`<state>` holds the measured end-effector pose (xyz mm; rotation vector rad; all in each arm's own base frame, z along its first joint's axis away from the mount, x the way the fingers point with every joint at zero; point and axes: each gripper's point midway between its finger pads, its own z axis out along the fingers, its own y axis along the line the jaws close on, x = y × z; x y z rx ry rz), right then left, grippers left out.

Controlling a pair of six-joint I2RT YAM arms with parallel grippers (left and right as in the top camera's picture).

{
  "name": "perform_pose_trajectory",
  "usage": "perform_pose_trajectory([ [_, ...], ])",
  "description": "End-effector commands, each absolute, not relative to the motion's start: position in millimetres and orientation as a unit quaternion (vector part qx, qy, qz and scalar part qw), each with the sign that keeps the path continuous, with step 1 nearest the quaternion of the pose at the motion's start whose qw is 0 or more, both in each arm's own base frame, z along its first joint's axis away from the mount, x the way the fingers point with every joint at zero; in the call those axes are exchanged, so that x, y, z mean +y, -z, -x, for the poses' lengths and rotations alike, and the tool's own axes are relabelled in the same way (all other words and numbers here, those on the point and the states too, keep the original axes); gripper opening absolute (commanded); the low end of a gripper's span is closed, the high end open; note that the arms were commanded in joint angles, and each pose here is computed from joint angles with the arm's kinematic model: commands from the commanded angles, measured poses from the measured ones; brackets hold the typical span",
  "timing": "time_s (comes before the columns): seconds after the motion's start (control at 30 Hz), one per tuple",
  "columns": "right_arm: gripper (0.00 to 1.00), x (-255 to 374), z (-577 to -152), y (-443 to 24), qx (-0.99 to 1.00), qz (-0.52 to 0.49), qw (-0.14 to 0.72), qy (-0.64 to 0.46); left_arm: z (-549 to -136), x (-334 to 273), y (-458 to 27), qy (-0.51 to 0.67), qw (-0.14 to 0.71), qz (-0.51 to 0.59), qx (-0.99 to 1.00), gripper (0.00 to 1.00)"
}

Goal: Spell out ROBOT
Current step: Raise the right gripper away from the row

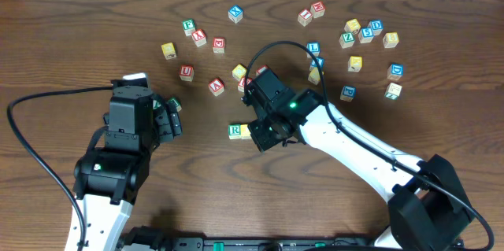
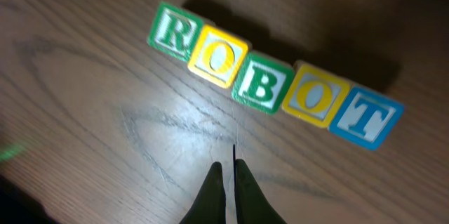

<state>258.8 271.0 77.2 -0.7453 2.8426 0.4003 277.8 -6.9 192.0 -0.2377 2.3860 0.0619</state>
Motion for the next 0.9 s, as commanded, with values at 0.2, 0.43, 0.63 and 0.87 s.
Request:
perform_pose_trajectory([
  [0.2,0.02,268,-255,-55,0.960,0.226,0.090,-0.136,-281,-6,-204,-0.023,0.376,0.090,0.922,0.87],
  [0.43,0.02,279,-247,-52,0.957,0.234,0.095,-0.143,-281,-6,-203,-0.023,0.376,0.090,0.922,0.87],
  [0.63,0.01,278,-247,-48,0.960,0.230,0.104,-0.121,-281,-6,-203,-0.023,0.376,0.090,0.922,0.87],
  [0.87,0.02,277,-248,-46,0.960,0.230,0.105,-0.119,-281,-6,-203,-0.023,0.375,0.090,0.923,0.87],
])
